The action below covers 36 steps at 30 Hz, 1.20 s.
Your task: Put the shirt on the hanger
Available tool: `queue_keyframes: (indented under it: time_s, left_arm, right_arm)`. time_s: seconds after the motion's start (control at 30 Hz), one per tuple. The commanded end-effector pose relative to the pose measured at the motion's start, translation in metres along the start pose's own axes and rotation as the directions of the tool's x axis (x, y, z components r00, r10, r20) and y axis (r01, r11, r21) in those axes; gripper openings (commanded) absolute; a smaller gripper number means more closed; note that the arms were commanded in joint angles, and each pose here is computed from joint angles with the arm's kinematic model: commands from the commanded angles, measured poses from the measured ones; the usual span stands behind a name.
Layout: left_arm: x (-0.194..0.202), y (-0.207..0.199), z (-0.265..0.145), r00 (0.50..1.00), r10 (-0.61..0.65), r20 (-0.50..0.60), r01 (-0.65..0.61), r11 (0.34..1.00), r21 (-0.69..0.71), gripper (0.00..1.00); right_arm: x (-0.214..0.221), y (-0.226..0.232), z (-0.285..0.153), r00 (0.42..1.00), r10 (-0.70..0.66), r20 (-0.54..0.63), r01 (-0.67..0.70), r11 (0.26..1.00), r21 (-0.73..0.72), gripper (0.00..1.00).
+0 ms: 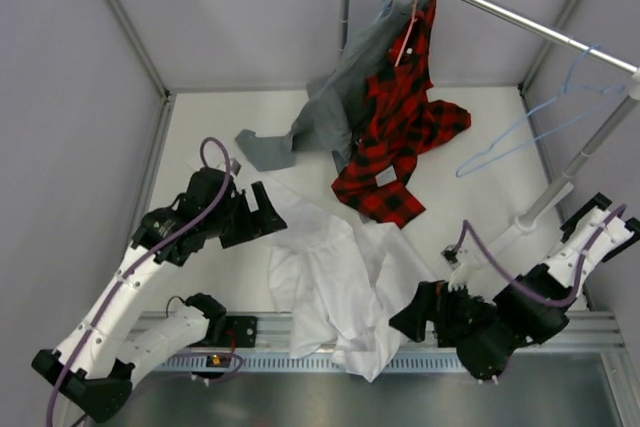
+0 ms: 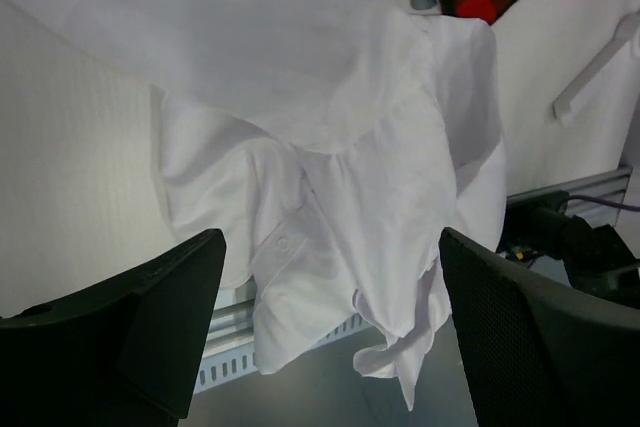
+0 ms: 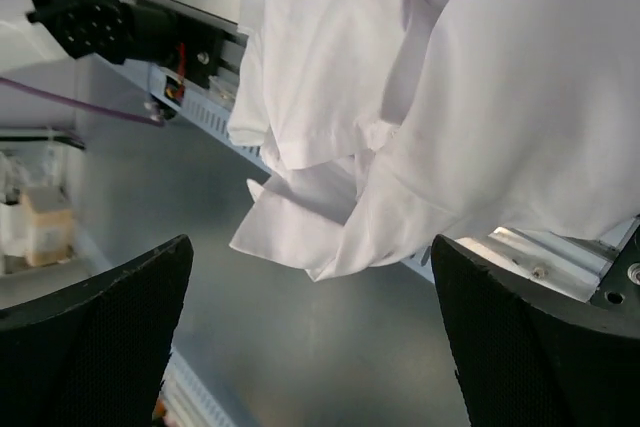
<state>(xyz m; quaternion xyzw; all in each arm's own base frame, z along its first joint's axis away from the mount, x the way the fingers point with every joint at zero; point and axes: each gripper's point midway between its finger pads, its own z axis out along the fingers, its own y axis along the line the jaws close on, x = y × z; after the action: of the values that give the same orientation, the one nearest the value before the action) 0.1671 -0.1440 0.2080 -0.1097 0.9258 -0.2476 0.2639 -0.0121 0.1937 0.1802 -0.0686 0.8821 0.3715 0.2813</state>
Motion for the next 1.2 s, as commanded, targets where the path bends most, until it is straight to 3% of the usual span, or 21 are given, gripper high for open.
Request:
queue_keyframes:
  time_s: [0.0,0.17,0.2,0.33,0.47,0.5,0.6,0.73,0.77,0.8,0.87,0.9,0.97,1.07,1.1,1.17]
  left_arm:
    - [-0.012,-0.055,-0.004,0.988,0.152,-0.019,-0.143,0.963,0.230,0.92]
    - [0.015,-0.083,0.005,0.943,0.327,-0.065,-0.303,0.922,0.240,0.91]
    - [0.024,-0.084,0.012,0.933,0.351,-0.085,-0.326,0.919,0.221,0.91]
    - [0.065,-0.081,0.026,0.885,0.449,-0.128,-0.428,0.890,0.160,0.89]
    - [0.083,-0.057,0.035,0.899,0.395,-0.189,-0.379,0.918,0.116,0.86]
    - [0.090,-0.051,0.037,0.895,0.388,-0.220,-0.371,0.921,0.115,0.86]
    - [0.114,-0.047,0.034,0.874,0.368,-0.317,-0.334,0.929,0.158,0.86]
    - [0.136,-0.037,0.041,0.847,0.357,-0.395,-0.316,0.934,0.166,0.90]
    - [0.139,-0.036,0.046,0.844,0.351,-0.405,-0.312,0.936,0.160,0.91]
    - [0.142,-0.035,0.050,0.844,0.341,-0.413,-0.305,0.940,0.152,0.92]
    - [0.145,-0.033,0.061,0.852,0.329,-0.406,-0.297,0.944,0.143,0.91]
    - [0.145,-0.033,0.066,0.856,0.322,-0.404,-0.293,0.947,0.134,0.88]
    - [0.137,-0.036,0.074,0.873,0.319,-0.368,-0.299,0.948,0.111,0.81]
    - [0.125,-0.034,0.088,0.896,0.308,-0.320,-0.314,0.949,0.036,0.59]
    - [0.126,-0.033,0.095,0.895,0.306,-0.324,-0.318,0.948,0.019,0.45]
    - [0.120,-0.029,0.105,0.906,0.301,-0.297,-0.324,0.946,-0.029,0.42]
  right_arm:
    - [-0.021,-0.023,-0.002,0.986,0.157,0.052,-0.161,0.984,0.072,0.98]
    - [-0.017,-0.043,0.001,1.000,-0.019,0.018,0.014,0.964,0.266,0.89]
    - [-0.012,-0.045,0.002,0.999,-0.038,-0.012,0.039,0.955,0.295,0.83]
    - [-0.017,-0.062,0.031,0.978,-0.194,-0.072,0.206,0.871,0.446,0.80]
    - [-0.031,-0.050,0.075,0.971,-0.225,-0.081,0.239,0.883,0.404,0.74]
    - [-0.032,-0.035,0.088,0.979,-0.196,-0.065,0.206,0.915,0.347,0.73]
    - [-0.044,-0.030,0.108,0.971,-0.225,-0.075,0.237,0.914,0.329,0.73]
    - [-0.038,-0.042,0.131,0.950,-0.257,-0.176,0.305,0.884,0.356,0.72]
    - [-0.036,-0.047,0.133,0.950,-0.251,-0.187,0.305,0.878,0.368,0.67]
    - [-0.034,-0.050,0.134,0.948,-0.248,-0.197,0.307,0.874,0.376,0.49]
    - [-0.032,-0.053,0.134,0.957,-0.221,-0.189,0.280,0.877,0.391,0.29]
    - [-0.033,-0.054,0.133,0.960,-0.216,-0.177,0.271,0.879,0.394,0.16]
    - [-0.039,-0.052,0.128,0.969,-0.202,-0.145,0.244,0.886,0.394,0.02]
    - [-0.054,-0.051,0.114,0.976,-0.198,-0.094,0.219,0.882,0.417,0.00]
    - [-0.059,-0.054,0.111,0.977,-0.200,-0.072,0.211,0.876,0.434,0.00]
    - [-0.065,-0.053,0.103,0.982,-0.186,-0.045,0.187,0.880,0.438,0.00]
